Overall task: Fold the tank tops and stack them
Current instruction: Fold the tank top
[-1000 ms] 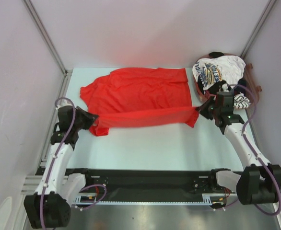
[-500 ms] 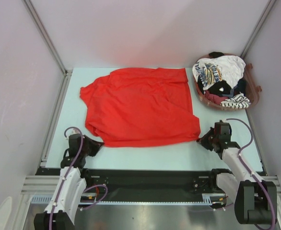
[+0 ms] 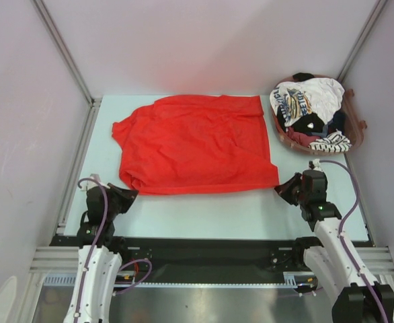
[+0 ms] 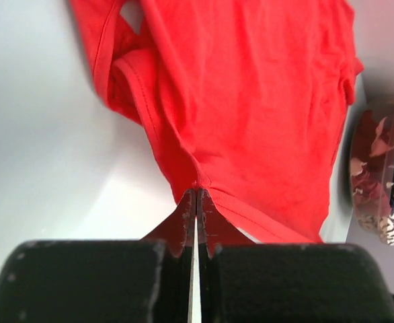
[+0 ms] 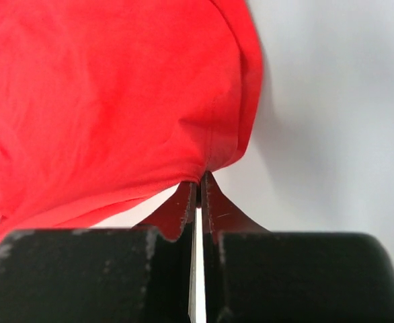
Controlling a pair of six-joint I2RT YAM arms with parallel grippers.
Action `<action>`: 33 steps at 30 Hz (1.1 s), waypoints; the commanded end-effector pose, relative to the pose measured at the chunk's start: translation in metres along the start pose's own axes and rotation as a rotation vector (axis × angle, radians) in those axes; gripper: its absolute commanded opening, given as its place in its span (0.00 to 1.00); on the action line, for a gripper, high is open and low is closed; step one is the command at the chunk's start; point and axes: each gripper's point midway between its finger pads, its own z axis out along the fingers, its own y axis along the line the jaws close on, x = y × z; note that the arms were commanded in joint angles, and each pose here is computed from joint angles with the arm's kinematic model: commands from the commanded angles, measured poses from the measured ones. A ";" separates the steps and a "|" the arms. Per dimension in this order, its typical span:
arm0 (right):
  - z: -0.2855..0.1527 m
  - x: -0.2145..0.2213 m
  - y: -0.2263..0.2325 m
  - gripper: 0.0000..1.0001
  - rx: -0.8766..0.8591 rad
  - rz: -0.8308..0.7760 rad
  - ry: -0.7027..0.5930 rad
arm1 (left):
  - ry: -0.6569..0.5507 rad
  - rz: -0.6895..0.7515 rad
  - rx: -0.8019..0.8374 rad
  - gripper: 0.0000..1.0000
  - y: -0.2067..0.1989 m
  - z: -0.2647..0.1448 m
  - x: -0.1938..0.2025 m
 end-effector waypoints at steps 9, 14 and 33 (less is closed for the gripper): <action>-0.004 0.039 -0.020 0.00 0.108 0.001 0.093 | -0.015 0.001 -0.120 0.00 0.011 -0.004 -0.009; -0.011 0.038 -0.024 0.00 0.110 0.000 0.069 | -0.046 -0.005 -0.122 0.00 0.015 -0.008 -0.011; 0.036 -0.023 0.012 0.00 0.218 -0.246 0.049 | -0.130 0.108 -0.169 0.03 -0.009 0.022 -0.060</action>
